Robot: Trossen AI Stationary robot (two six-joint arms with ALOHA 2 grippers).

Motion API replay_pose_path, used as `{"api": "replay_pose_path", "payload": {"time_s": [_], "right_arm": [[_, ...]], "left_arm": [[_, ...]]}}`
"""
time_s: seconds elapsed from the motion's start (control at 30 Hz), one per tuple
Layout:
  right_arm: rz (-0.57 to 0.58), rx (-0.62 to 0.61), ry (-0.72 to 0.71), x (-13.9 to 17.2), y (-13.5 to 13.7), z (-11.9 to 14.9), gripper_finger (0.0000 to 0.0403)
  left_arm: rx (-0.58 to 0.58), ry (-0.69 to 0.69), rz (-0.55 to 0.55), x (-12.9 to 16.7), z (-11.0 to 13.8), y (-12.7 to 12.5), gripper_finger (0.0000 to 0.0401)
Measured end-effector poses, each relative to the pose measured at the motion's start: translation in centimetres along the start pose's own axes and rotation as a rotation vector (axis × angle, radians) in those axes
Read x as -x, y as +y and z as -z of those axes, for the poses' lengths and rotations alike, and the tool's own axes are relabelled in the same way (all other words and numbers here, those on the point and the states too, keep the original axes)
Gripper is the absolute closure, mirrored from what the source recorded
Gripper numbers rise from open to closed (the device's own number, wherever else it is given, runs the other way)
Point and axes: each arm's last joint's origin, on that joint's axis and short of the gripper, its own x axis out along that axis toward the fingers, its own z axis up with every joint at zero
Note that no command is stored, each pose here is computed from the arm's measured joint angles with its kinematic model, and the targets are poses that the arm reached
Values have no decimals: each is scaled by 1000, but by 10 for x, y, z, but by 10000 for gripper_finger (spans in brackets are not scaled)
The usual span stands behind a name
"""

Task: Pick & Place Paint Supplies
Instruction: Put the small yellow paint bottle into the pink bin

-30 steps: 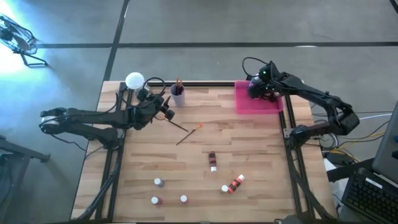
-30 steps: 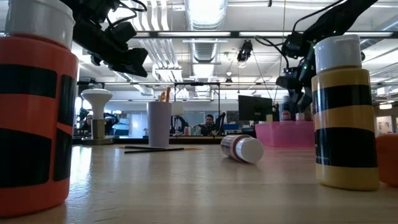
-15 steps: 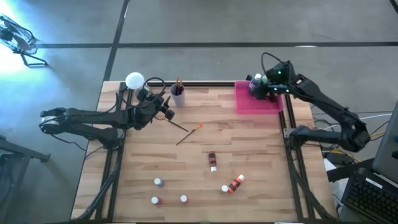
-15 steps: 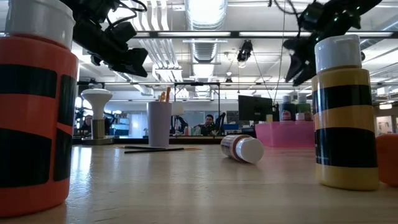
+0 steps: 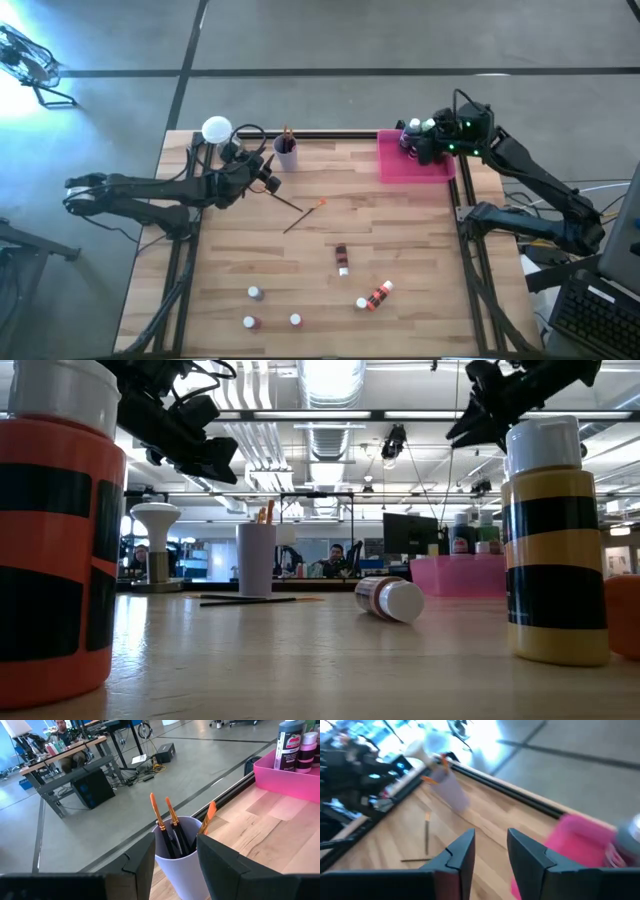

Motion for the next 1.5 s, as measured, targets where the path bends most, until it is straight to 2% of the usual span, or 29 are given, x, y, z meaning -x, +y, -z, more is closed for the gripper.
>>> {"api": "replay_pose_path", "payload": {"time_s": [0.23, 0.53, 0.63, 0.8, 0.9, 1.0, 1.17, 1.3, 1.5], "right_arm": [[-158, 87, -89, -6, 27, -6, 326], [-428, 230, -250, -4, 69, -12, 352], [-501, 378, -303, -1, 81, -11, 358], [-573, 705, -358, -2, 101, 0, 372], [-575, 908, -374, -6, 110, 10, 382], [-544, 1024, -369, -13, 118, 19, 392], [-561, 1033, -301, -25, 130, 32, 394], [-606, 978, -119, -34, 140, 50, 394], [-442, 1056, 237, -31, 160, 84, 394]], "left_arm": [[0, 0, 0, 0, 0, 0, 250], [0, 0, 0, 0, 0, 0, 250], [0, 0, 0, 0, 0, 0, 250], [0, 0, 0, 0, 0, 0, 250], [0, 0, 0, 0, 0, 0, 250], [0, 0, 0, 0, 0, 0, 250], [0, 0, 0, 0, 0, 0, 250], [0, 0, 0, 0, 0, 0, 250], [0, 0, 0, 0, 0, 0, 250]]}}
